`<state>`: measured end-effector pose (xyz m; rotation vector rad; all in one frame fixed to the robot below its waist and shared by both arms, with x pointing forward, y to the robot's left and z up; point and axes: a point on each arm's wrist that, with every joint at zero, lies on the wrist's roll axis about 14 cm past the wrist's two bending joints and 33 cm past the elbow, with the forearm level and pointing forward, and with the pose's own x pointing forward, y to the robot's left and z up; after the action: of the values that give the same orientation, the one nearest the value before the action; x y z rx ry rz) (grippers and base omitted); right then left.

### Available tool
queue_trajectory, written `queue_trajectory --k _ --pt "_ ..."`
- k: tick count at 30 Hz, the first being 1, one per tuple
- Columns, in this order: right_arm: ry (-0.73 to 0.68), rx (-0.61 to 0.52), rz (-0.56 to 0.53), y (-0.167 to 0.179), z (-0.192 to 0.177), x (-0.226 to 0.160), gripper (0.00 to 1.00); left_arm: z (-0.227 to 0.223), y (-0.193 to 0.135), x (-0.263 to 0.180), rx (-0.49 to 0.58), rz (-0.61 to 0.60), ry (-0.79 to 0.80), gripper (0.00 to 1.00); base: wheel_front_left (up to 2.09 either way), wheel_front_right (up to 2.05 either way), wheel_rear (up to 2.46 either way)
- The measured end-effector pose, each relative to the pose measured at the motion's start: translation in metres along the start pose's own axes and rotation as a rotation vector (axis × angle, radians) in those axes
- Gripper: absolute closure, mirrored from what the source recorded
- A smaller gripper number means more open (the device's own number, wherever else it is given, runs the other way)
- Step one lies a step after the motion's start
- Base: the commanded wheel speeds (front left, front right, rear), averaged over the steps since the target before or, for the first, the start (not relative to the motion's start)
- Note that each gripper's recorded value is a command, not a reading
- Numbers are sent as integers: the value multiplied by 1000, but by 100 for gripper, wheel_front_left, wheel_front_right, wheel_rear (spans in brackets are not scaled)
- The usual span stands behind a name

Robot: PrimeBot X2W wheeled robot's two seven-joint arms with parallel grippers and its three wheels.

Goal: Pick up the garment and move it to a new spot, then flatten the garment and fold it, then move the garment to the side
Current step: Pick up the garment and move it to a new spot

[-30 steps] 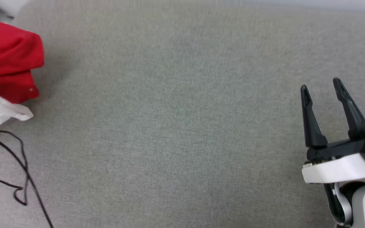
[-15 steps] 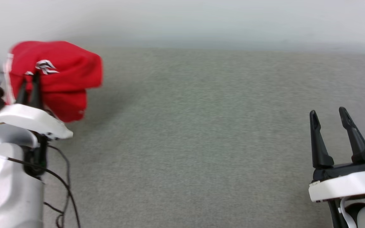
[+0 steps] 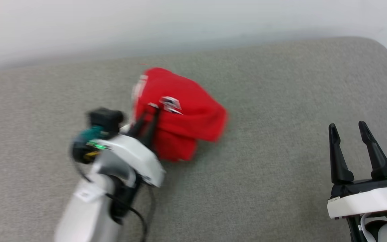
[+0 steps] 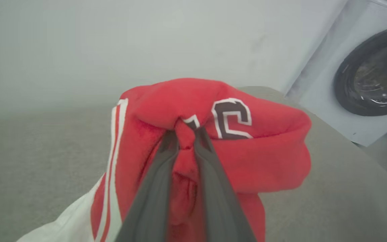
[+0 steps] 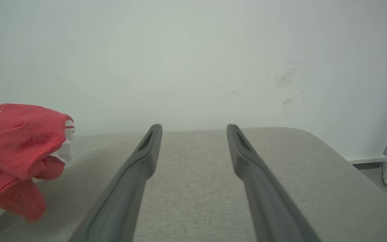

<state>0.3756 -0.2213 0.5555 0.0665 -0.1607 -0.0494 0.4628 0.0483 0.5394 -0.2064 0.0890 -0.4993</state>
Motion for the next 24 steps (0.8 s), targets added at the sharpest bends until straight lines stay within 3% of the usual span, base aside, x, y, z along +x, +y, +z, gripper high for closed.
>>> queue_trajectory --k 9,18,19,20,21,24 --pt "44 -1 -40 -13 -22 6 0 -107 -107 -3 -56 -318 316 100 0 0 0" --pt "64 8 -22 -7 -33 13 0 -152 -138 -34 -92 -415 445 100 0 0 0" --pt "60 7 -18 -5 -31 13 0 -150 -140 -35 -95 -416 434 72 0 0 0" --pt "55 8 -13 -4 -29 13 0 -147 -142 -37 -97 -417 420 25 0 0 0" --pt "52 8 -11 -3 -28 12 0 -143 -143 -38 -112 -412 397 0 0 0 0" --pt "44 0 -5 -1 -21 7 0 -122 -143 -39 -123 -382 294 0 0 0 0"
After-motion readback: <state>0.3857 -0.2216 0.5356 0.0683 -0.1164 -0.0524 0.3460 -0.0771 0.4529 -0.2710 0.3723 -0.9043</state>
